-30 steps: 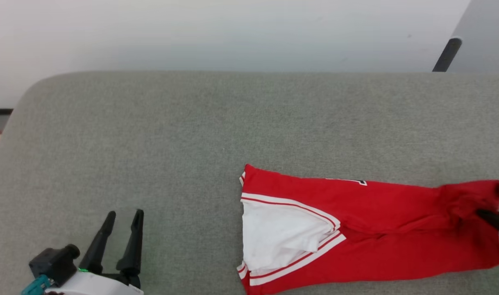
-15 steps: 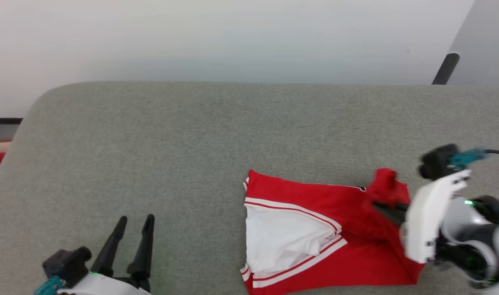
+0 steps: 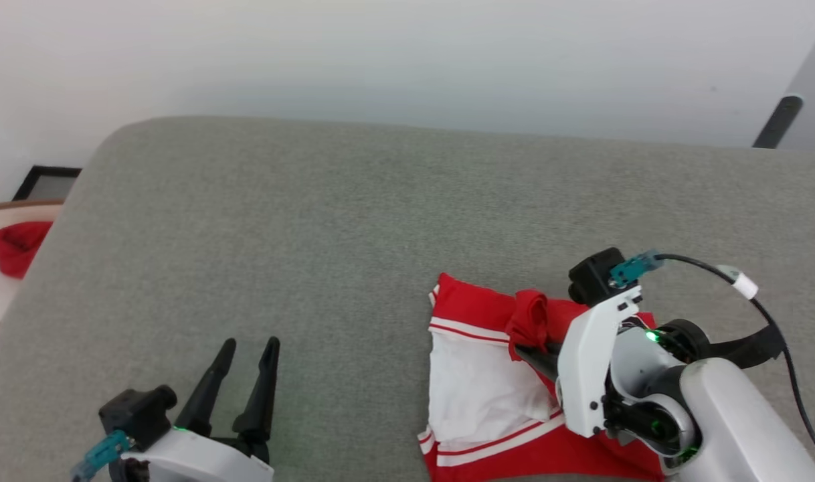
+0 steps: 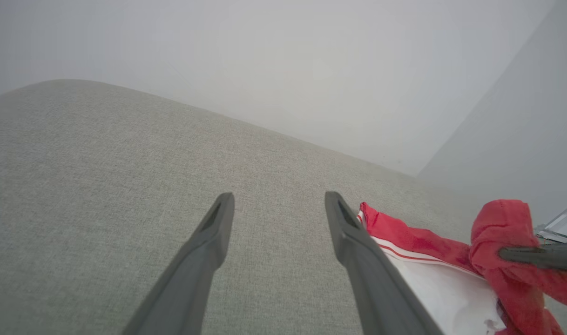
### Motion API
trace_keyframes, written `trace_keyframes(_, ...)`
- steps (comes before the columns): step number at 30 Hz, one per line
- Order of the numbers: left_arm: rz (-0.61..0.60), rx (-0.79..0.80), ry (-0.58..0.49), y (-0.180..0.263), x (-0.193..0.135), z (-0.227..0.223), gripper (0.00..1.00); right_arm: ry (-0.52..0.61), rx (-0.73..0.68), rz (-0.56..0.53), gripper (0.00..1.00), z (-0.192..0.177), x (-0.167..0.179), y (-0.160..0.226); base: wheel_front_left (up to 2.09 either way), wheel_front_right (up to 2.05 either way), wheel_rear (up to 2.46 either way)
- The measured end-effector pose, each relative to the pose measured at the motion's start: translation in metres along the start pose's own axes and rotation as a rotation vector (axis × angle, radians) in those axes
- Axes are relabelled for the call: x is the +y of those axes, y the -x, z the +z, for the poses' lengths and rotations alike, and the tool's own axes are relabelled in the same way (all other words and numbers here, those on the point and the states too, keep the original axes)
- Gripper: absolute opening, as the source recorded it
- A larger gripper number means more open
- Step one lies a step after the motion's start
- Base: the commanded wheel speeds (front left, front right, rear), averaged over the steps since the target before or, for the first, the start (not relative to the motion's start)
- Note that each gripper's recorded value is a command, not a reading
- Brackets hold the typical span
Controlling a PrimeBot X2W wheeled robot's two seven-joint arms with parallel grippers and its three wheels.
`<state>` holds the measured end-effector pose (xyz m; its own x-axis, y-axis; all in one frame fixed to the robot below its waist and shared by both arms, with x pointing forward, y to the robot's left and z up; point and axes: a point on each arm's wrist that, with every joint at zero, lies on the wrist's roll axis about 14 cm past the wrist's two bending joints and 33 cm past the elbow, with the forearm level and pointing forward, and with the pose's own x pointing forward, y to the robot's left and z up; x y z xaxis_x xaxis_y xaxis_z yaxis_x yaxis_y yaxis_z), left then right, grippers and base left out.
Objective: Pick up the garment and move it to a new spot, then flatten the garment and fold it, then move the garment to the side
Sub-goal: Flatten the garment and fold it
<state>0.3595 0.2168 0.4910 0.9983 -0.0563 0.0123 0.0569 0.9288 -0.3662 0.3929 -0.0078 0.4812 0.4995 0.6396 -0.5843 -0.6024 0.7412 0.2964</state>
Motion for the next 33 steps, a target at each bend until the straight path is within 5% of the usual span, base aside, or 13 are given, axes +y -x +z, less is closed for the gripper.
trace_keyframes(6,0.022,0.006,0.004,0.004,0.006,-0.002,1.0,0.012,0.033,0.016,0.0,-0.008,0.004,-0.023,0.0,0.0,0.0)
trace_keyframes(9,0.038,0.01,0.008,0.006,0.011,-0.003,1.0,0.012,0.058,0.031,0.08,-0.016,0.008,-0.034,0.0,0.0,0.0)
trace_keyframes(11,0.043,0.009,0.007,0.006,0.012,-0.003,1.0,0.015,0.056,0.041,0.4,-0.016,0.011,-0.038,0.0,0.0,0.0)
trace_keyframes(12,0.044,0.011,0.008,0.006,0.013,-0.003,1.0,0.018,0.056,0.047,0.76,-0.015,0.013,-0.039,0.0,0.0,0.0)
trace_keyframes(14,0.046,0.012,0.007,0.006,0.014,-0.003,1.0,0.028,0.055,0.056,1.0,-0.014,0.016,-0.039,0.0,0.0,0.0)
trace_keyframes(25,0.016,0.004,-0.004,-0.002,0.008,0.001,1.0,0.048,-0.033,0.087,1.0,0.007,0.022,-0.018,0.0,0.0,0.0)
trace_keyframes(33,-0.038,0.013,-0.022,-0.011,-0.007,-0.002,1.0,0.071,-0.17,-0.013,1.0,0.029,-0.012,0.021,0.0,0.0,0.0)
